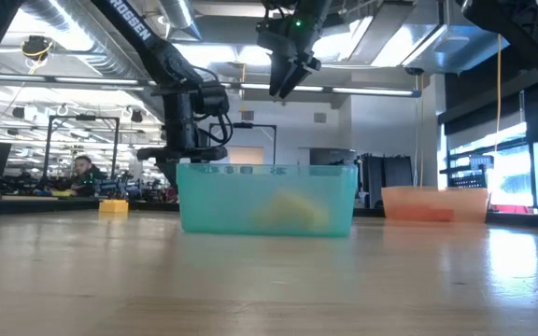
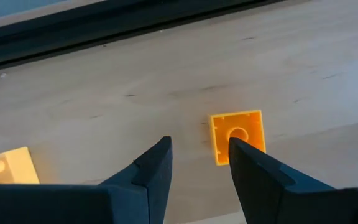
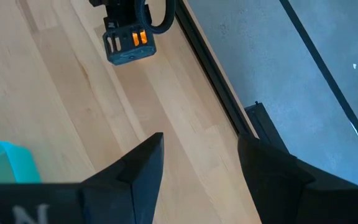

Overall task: Sort & place blocks by color
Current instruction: Put the yellow game piece into the blue bin

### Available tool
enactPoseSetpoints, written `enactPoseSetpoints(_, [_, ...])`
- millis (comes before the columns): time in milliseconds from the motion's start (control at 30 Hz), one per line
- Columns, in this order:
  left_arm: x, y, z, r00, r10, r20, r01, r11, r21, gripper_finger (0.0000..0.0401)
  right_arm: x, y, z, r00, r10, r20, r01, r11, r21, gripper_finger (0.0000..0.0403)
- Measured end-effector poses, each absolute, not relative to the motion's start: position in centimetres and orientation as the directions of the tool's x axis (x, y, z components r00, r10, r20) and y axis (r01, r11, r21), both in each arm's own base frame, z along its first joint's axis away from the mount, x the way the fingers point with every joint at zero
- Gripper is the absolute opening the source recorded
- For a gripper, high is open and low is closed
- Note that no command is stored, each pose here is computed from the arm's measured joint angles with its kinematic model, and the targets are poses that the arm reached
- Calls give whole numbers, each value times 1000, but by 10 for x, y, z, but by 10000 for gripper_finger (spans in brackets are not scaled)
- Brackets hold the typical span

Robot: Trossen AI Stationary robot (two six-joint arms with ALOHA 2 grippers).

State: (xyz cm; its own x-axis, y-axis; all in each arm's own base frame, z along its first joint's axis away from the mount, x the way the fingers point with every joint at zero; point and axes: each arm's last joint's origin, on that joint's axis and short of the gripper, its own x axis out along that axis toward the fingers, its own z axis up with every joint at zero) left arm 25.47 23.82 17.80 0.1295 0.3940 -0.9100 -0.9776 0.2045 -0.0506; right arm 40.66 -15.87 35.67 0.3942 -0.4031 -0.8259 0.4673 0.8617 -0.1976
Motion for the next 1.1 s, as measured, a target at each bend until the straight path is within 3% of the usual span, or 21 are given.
enactPoseSetpoints(900, [255, 238, 178, 140, 383, -913, -976, 211, -62, 149, 408, -159, 358, 407, -408, -817, 473, 860, -193, 205])
enactPoseSetpoints(1100, [260, 238, 157, 114, 327, -938, -975, 220, -41, 149, 408, -159, 357, 408, -408, -817, 473, 860, -193, 205])
